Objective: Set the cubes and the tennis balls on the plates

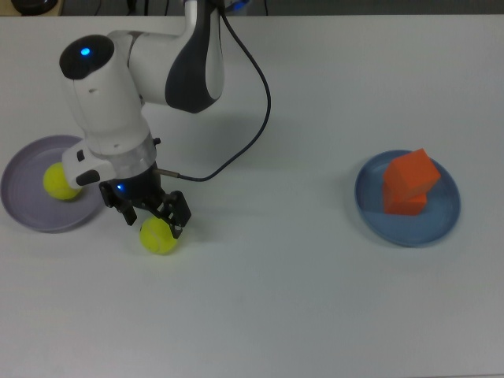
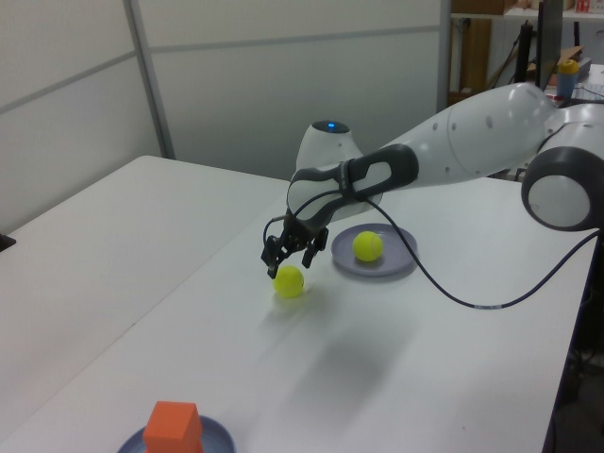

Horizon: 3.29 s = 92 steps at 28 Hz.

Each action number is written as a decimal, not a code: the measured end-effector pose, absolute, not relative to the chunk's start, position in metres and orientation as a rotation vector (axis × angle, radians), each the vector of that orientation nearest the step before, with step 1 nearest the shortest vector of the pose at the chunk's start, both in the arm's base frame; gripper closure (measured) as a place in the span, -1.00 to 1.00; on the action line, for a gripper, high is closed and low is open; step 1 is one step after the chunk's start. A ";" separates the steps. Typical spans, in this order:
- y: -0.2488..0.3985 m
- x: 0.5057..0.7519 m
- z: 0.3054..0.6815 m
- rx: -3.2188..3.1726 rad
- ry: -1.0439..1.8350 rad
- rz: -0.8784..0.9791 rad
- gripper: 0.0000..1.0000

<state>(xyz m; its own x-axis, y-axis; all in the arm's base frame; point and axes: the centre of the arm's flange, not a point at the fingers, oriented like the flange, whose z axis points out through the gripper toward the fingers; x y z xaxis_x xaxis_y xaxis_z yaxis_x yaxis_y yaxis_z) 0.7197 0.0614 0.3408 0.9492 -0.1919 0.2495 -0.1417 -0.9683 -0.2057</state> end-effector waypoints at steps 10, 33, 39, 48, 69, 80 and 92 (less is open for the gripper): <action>0.071 0.723 0.322 -2.934 0.225 -0.394 -0.82; -0.037 0.722 0.383 -2.954 0.418 -0.468 -0.38; -0.092 0.714 0.387 -2.966 0.537 -0.445 -0.38; -0.147 0.697 0.373 -2.980 0.653 -0.369 -0.38; -0.164 0.690 0.345 -3.009 0.610 -0.271 -0.93; -0.139 0.667 0.454 -2.945 0.513 -0.207 -1.00; -0.048 0.627 0.560 -2.959 0.303 -0.162 -1.00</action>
